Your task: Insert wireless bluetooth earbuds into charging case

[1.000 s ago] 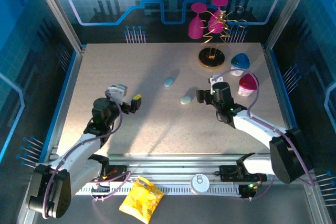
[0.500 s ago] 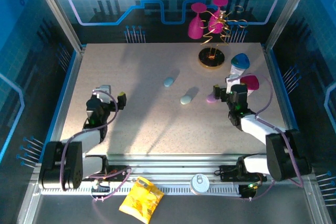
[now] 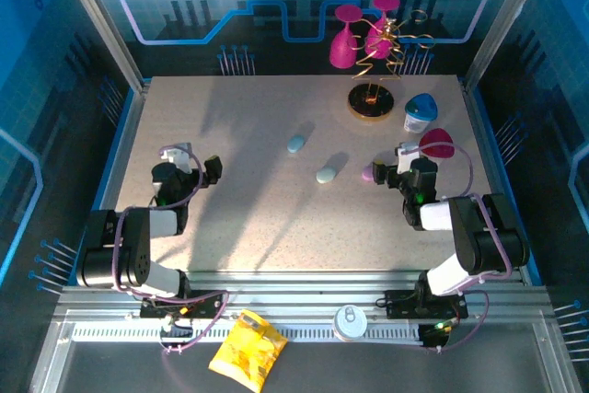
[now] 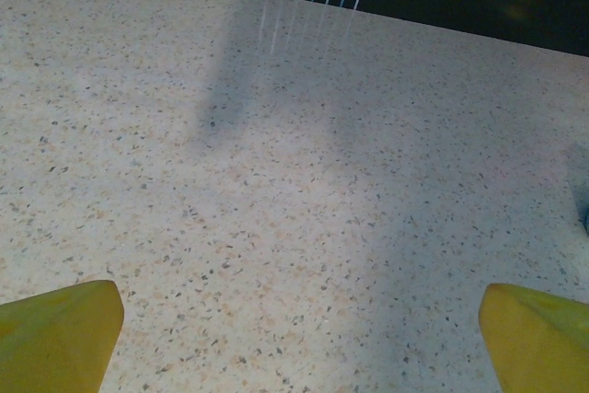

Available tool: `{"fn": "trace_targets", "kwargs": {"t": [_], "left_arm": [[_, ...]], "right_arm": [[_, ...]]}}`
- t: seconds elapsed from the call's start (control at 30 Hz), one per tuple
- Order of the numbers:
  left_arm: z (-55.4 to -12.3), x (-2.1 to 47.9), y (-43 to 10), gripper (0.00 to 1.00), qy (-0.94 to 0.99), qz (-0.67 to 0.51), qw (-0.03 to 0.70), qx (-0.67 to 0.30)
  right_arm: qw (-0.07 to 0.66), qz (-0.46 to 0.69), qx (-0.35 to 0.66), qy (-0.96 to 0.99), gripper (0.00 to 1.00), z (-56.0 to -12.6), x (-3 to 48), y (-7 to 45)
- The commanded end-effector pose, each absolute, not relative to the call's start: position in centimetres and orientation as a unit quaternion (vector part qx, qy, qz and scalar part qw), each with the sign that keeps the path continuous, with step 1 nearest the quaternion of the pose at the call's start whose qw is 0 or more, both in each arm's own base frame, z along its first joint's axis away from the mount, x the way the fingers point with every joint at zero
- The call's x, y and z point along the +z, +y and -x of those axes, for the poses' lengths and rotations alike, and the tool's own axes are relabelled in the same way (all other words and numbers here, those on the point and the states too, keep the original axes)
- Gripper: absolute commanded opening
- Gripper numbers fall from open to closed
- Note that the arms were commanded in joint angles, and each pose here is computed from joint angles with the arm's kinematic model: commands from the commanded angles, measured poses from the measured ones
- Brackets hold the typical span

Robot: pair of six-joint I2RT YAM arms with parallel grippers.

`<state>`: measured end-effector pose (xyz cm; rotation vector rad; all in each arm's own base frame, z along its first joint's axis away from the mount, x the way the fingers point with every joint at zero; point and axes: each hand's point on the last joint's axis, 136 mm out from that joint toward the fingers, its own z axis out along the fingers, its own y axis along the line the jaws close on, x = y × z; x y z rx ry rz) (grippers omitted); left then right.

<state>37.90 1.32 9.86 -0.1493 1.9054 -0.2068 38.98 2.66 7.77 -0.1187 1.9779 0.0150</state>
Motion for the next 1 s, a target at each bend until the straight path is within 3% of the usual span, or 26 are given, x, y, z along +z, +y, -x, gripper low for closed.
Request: {"fn": "trace_targets", "kwargs": {"t": [0.0, 0.23, 0.97], "left_arm": [[-39.12, 9.69, -0.24, 0.99, 0.808, 0.030, 0.583, -0.076], [-39.78, 9.67, 0.04, 0.99, 0.811, 0.038, 0.582, -0.040], [-39.87, 9.57, -0.65, 0.99, 0.815, 0.023, 0.577, -0.048]], "right_arm": [[0.580, 0.057, 0.006, 0.813, 1.00, -39.89, 9.83, 2.68], [0.581, 0.057, 0.005, 0.812, 1.00, -39.92, 9.88, 2.64], [0.593, 0.062, 0.008, 0.802, 1.00, -39.34, 10.10, 2.96]]}}
